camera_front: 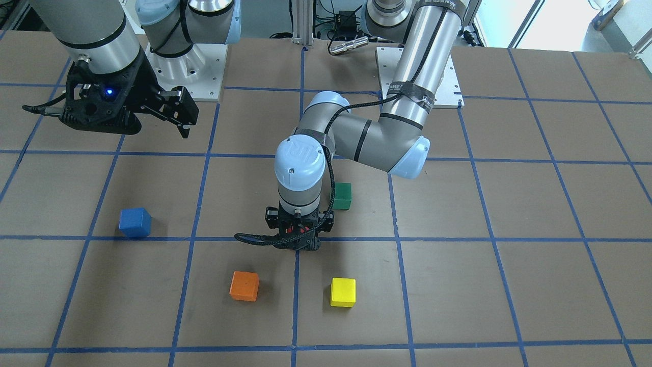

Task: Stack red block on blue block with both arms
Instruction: 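Open the left gripper to release the red cube and raise it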

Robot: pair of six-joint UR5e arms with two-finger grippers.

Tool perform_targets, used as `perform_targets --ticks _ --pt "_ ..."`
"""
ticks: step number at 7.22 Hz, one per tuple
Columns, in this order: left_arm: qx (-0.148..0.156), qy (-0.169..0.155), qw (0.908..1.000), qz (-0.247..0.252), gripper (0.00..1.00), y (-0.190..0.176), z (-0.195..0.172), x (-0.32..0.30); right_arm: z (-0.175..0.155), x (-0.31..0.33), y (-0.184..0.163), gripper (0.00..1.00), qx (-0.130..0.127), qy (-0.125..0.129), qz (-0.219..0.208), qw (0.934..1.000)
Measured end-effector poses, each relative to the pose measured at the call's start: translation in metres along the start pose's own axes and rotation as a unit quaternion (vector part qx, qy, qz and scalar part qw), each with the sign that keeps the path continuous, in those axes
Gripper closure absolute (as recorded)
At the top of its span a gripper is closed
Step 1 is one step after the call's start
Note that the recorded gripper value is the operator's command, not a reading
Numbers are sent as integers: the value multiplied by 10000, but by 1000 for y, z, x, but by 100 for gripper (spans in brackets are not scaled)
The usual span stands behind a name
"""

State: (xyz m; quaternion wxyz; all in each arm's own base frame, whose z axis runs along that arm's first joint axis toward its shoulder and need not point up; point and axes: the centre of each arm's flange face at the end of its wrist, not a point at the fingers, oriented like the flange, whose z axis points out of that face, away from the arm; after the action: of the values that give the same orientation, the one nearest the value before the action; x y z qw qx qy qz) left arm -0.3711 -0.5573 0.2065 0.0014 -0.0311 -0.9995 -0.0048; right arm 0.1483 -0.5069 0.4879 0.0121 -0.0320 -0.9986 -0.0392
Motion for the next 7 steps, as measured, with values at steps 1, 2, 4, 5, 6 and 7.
perform_targets --ticks 1,2,4,5,6,7 --pt "127 21 9999 3 0 -3 -14 -1 0 0 -1 0 4 10 13 10000" --pt "299 45 9995 18 0 -11 -43 -12 1 1 -1 0 10 12 29 10000" --pt "150 -14 9999 -40 0 -28 -121 -80 3 0 -3 0 -15 -24 26 10000" --pt "-21 -64 10000 3 0 -25 -158 -122 4 0 -3 0 -26 -35 23 10000" --pt "-119 -70 9999 -44 0 -15 -194 -162 6 0 -3 0 -41 -35 17 10000" --pt "-106 -67 9999 -98 0 0 -228 -191 8 0 -4 0 -61 -43 16 10000"
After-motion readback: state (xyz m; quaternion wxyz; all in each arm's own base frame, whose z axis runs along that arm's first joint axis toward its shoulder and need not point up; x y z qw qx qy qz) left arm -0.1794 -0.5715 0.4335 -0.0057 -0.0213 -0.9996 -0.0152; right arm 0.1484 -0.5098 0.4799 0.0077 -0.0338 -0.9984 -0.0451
